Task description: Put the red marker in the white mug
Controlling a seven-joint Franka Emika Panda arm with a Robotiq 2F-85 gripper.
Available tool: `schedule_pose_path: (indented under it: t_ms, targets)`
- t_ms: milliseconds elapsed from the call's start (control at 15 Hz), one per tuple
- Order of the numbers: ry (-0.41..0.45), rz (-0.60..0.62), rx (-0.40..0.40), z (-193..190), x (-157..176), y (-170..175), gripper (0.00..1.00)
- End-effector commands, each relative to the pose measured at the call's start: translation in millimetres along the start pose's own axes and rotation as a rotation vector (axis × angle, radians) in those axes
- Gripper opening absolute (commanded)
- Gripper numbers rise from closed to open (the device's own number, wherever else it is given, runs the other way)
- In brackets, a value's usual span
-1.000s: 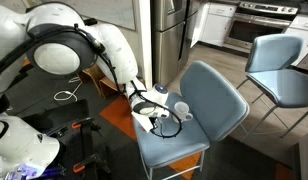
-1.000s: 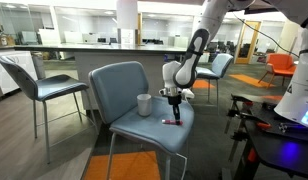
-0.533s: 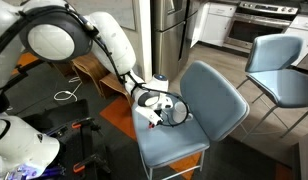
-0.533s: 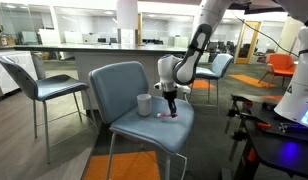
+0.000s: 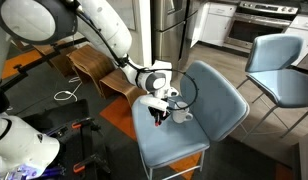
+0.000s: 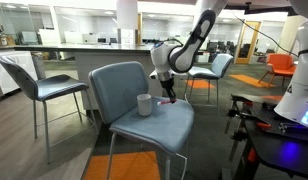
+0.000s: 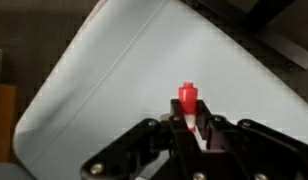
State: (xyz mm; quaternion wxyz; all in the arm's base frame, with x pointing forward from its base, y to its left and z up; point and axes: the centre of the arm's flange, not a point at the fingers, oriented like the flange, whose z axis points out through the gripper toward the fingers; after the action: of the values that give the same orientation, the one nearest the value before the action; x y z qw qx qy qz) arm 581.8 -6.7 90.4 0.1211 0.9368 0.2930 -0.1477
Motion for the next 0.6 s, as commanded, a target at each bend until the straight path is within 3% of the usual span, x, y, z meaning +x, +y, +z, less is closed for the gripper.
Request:
schedule_pose_path:
  t_ms: [0, 533]
  targets:
    - [-0.054, -0.011, -0.081, -25.8, 4.0, 6.5, 0.05]
    - [-0.105, -0.063, -0.195, -60.3, 21.1, 23.2, 0.05]
